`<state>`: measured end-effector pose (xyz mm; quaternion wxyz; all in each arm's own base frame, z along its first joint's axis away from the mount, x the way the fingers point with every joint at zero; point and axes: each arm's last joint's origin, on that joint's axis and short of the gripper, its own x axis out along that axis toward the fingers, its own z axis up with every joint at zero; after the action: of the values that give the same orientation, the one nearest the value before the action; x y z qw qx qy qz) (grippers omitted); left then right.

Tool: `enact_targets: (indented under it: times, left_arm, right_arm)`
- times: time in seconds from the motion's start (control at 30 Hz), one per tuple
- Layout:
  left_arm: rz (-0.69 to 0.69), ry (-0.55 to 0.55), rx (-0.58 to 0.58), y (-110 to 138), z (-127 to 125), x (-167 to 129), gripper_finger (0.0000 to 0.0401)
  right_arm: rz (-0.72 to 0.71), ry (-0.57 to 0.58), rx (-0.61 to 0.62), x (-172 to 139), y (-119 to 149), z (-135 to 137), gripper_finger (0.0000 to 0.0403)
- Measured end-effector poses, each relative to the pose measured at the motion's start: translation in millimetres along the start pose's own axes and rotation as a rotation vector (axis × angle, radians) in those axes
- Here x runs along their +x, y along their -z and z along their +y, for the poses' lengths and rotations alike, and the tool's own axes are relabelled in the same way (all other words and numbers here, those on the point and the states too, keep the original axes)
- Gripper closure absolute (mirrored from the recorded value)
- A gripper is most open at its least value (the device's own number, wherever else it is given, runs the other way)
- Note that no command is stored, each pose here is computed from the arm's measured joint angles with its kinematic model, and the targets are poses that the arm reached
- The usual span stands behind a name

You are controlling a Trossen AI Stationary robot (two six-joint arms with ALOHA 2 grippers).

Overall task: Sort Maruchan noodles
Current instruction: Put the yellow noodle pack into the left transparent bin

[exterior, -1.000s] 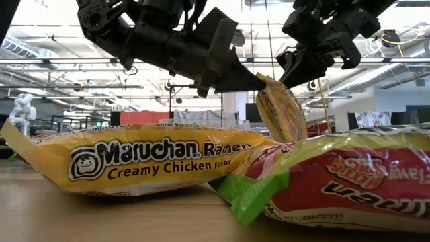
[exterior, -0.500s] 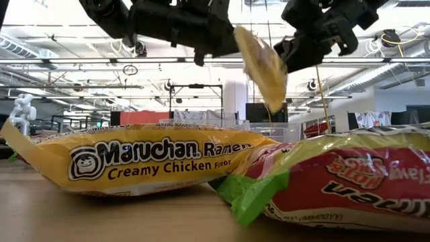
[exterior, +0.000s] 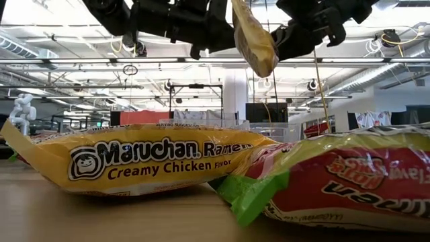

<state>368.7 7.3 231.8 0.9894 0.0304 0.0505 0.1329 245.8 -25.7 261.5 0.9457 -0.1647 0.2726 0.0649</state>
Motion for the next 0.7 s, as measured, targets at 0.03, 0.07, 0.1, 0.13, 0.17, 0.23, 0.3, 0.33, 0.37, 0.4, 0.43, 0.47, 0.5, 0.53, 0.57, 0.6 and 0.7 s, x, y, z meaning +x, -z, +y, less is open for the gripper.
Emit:
enact_targets:
  times: [0.03, 0.07, 0.1, 0.13, 0.17, 0.23, 0.3, 0.33, 0.37, 0.4, 0.43, 0.47, 0.5, 0.53, 0.57, 0.6, 0.7]
  left_arm:
    - [0.002, -0.008, 0.0, 0, 2, 0, 0.0401]
    - [0.003, -0.014, 0.0, 1, 3, 1, 0.0401]
    - [0.004, -0.022, 0.0, 1, 4, 1, 0.0401]
    - [0.004, -0.032, -0.001, 1, 6, 1, 0.0401]
    - [0.004, -0.044, -0.001, 1, 7, 2, 0.0401]
    - [0.009, -0.06, -0.001, 1, 10, 2, 0.0401]
    - [0.015, -0.072, 0.0, 3, 14, 3, 0.0401]
    - [0.016, -0.078, 0.002, 3, 15, 3, 0.0401]
    - [0.017, -0.092, 0.003, 3, 17, 4, 0.0401]
    - [0.02, -0.11, 0.01, 3, 18, 4, 0.0401]
    - [0.025, -0.125, 0.019, 4, 20, 4, 0.0401]
    - [0.03, -0.133, 0.028, 5, 21, 5, 0.0401]
    - [0.033, -0.138, 0.031, 5, 23, 5, 0.0401]
    - [0.036, -0.142, 0.032, 6, 25, 5, 0.0401]
    - [0.038, -0.147, 0.031, 6, 26, 5, 0.0401]
    - [0.038, -0.149, 0.03, 6, 27, 6, 0.0401]
    - [0.038, -0.156, 0.03, 6, 31, 6, 0.0401]
  right_arm:
    - [-0.002, 0.007, 0.002, 0, 0, -2, 0.0403]
    - [-0.005, 0.014, 0.004, 0, 0, -3, 0.0403]
    - [-0.01, 0.023, 0.006, -1, 0, -5, 0.0403]
    - [-0.014, 0.033, 0.008, -1, 0, -6, 0.0403]
    - [-0.016, 0.04, 0.007, -1, 0, -8, 0.0403]
    - [-0.015, 0.051, 0.009, -1, 1, -10, 0.0403]
    - [-0.009, 0.078, 0.014, -2, 2, -14, 0.0403]
    - [-0.002, 0.095, 0.014, -2, 3, -15, 0.0403]
    - [0.003, 0.115, 0.014, -2, 3, -17, 0.0403]
    - [0.004, 0.128, 0.015, -3, 3, -18, 0.0403]
    - [0.007, 0.142, 0.017, -3, 4, -20, 0.0403]
    - [0.01, 0.158, 0.019, -4, 4, -22, 0.0403]
    - [0.01, 0.166, 0.022, -4, 4, -23, 0.0403]
    - [0.009, 0.171, 0.024, -5, 4, -24, 0.0403]
    - [0.007, 0.176, 0.025, -5, 5, -25, 0.0403]
    - [0.006, 0.181, 0.027, -5, 5, -26, 0.0403]
    - [0.005, 0.193, 0.033, -6, 5, -30, 0.0403]
